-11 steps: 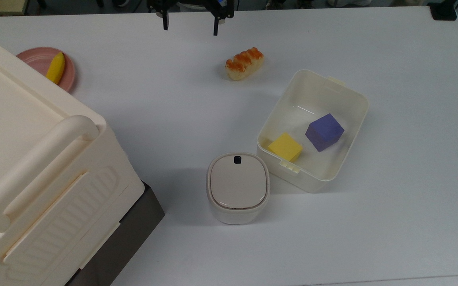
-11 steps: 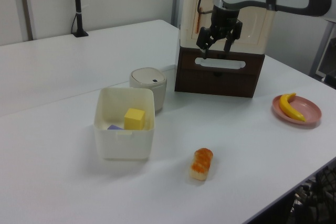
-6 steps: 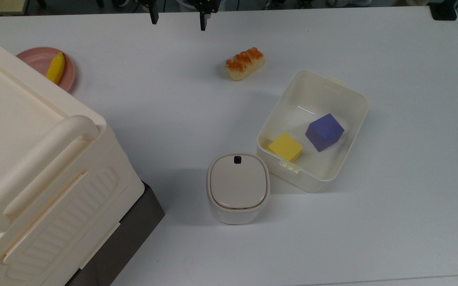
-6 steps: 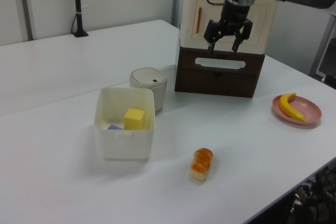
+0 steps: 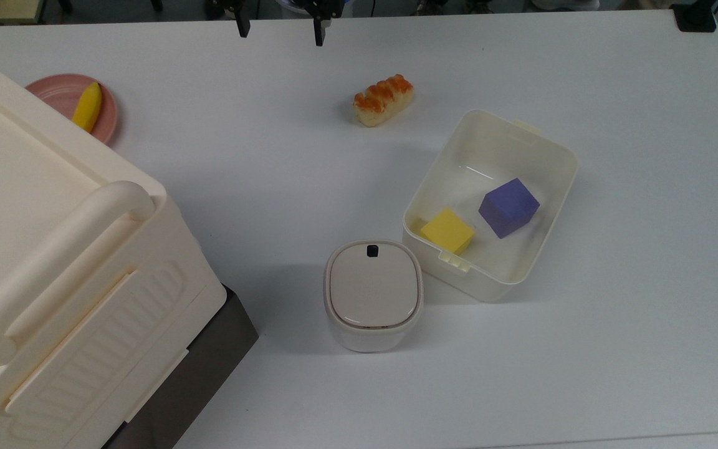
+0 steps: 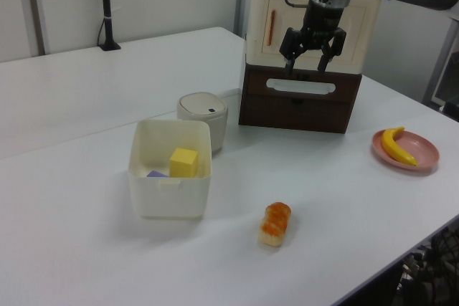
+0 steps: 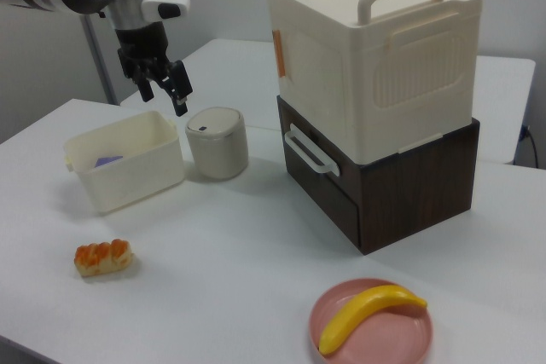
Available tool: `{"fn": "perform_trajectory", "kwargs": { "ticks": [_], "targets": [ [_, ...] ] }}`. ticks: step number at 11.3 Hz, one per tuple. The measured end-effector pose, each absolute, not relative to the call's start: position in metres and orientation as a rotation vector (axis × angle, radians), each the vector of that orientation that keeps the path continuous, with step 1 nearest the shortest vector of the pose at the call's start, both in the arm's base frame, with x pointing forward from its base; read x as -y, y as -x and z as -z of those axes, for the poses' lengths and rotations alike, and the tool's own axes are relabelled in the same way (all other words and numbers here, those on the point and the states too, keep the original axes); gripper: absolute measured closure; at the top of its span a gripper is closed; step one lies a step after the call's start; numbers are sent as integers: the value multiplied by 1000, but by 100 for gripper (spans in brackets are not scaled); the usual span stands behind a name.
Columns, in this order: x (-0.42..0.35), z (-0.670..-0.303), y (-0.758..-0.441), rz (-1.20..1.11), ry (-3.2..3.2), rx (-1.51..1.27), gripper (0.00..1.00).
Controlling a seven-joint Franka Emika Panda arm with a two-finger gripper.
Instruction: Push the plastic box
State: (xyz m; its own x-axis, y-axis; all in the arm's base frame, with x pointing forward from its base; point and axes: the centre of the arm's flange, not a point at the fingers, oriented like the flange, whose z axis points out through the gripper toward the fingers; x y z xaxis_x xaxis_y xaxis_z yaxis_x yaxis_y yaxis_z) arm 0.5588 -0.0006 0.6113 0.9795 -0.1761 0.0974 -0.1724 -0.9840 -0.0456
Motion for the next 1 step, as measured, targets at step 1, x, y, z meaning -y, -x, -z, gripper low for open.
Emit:
{"fn": "perform_trajectory", "kwargs": {
  "ticks": [1],
  "targets": [
    [1, -611, -559, 157, 3089, -272, 0]
  ]
}}
